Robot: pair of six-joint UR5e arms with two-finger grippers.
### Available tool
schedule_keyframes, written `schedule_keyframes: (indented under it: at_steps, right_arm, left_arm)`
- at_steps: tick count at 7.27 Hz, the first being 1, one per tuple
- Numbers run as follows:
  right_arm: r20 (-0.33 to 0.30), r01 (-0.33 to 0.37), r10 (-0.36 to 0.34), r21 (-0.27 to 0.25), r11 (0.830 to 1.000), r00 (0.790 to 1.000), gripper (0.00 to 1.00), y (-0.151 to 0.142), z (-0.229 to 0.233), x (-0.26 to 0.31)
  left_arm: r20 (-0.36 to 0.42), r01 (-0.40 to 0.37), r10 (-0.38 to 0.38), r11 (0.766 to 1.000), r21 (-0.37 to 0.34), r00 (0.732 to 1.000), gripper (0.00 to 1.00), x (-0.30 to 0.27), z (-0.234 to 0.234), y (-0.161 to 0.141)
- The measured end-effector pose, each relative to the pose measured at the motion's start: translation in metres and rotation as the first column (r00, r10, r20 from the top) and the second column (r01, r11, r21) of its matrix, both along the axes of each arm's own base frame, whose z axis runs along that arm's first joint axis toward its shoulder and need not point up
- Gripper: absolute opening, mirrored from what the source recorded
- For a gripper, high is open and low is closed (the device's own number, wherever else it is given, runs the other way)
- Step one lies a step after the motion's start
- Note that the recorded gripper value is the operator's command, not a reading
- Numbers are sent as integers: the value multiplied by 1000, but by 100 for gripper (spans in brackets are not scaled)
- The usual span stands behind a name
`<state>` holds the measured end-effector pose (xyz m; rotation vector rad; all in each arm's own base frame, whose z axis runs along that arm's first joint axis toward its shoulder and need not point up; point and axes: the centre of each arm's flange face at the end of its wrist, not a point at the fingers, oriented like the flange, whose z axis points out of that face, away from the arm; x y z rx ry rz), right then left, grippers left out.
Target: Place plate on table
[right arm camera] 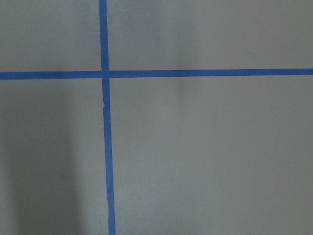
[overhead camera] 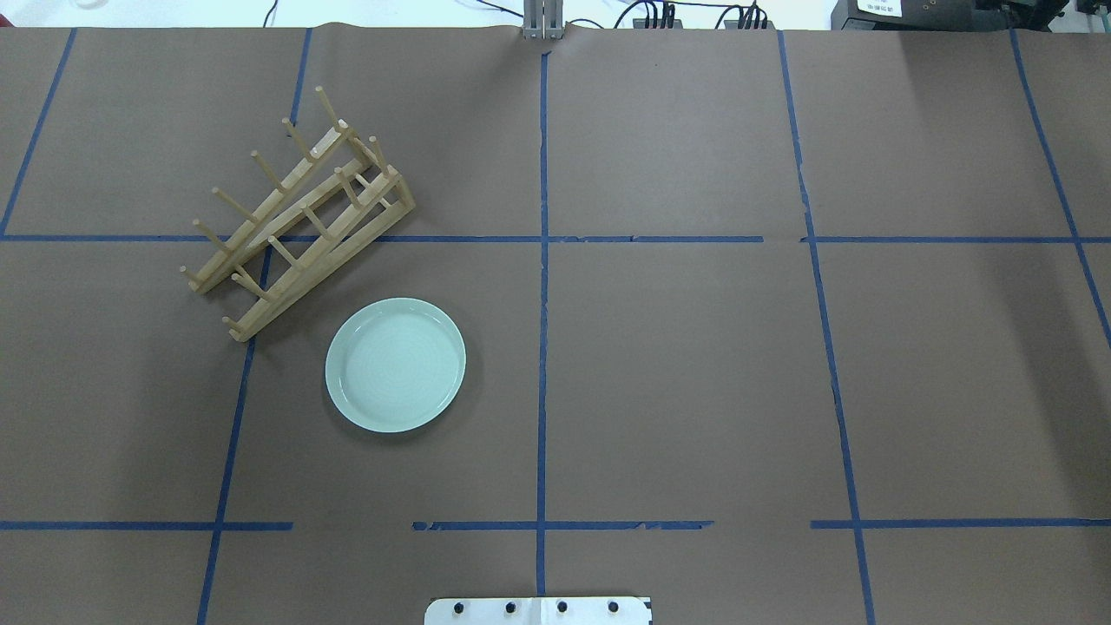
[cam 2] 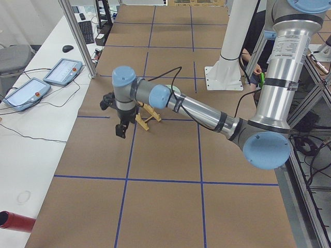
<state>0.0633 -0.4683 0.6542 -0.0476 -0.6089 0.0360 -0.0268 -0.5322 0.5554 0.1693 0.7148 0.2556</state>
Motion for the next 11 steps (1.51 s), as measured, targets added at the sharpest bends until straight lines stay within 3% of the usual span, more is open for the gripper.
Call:
schedule_keyframes:
  at_steps: [1,3,11]
  right_arm:
    - [0,0,0,0,1000,1000,100,0,0,0]
    - [0,0,0,0,1000,1000,100,0,0,0]
    - [0,-1,1,-1,1000,1000,100,0,0,0]
  left_arm:
    - [0,15,-15,999,-48,1000,100,-20,42,17]
    - [-1,42,-42,993,-107,999,100,-39,82,41]
    - [-65,68,-80,983,-169,995,100,-47,99,60]
